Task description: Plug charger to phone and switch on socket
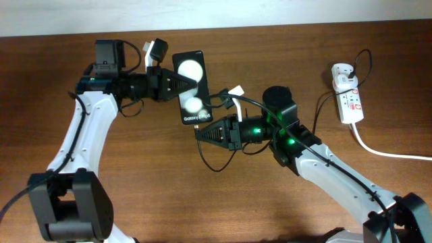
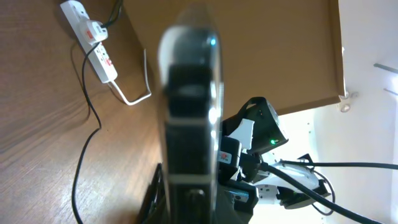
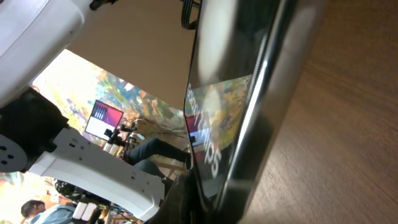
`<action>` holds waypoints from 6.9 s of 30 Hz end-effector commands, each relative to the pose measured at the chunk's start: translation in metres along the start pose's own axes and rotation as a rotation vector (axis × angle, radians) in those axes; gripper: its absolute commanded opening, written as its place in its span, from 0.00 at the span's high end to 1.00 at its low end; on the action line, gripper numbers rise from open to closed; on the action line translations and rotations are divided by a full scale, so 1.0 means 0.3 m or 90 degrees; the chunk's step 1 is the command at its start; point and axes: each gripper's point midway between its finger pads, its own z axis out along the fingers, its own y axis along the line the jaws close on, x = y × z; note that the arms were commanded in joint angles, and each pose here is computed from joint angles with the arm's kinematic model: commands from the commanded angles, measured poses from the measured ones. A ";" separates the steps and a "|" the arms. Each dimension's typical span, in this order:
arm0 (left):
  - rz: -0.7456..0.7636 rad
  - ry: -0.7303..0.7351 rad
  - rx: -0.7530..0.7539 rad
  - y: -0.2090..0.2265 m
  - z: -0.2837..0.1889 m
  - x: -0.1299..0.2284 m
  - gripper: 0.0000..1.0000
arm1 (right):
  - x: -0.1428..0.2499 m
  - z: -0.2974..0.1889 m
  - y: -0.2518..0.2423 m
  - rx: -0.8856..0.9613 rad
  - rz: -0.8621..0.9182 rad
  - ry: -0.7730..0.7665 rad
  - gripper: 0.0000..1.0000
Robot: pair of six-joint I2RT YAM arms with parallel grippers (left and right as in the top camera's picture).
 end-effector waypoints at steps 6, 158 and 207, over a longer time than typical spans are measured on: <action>0.038 0.001 0.030 -0.064 -0.016 -0.002 1.00 | -0.007 -0.048 0.011 -0.029 -0.002 0.011 0.96; 0.054 0.000 -0.043 -0.014 0.058 -0.034 1.00 | -0.071 -0.144 -0.117 0.064 0.035 -0.059 0.49; -0.244 0.100 -0.498 0.837 -0.083 0.260 0.76 | 0.064 -0.178 -0.297 0.224 0.128 -0.021 0.38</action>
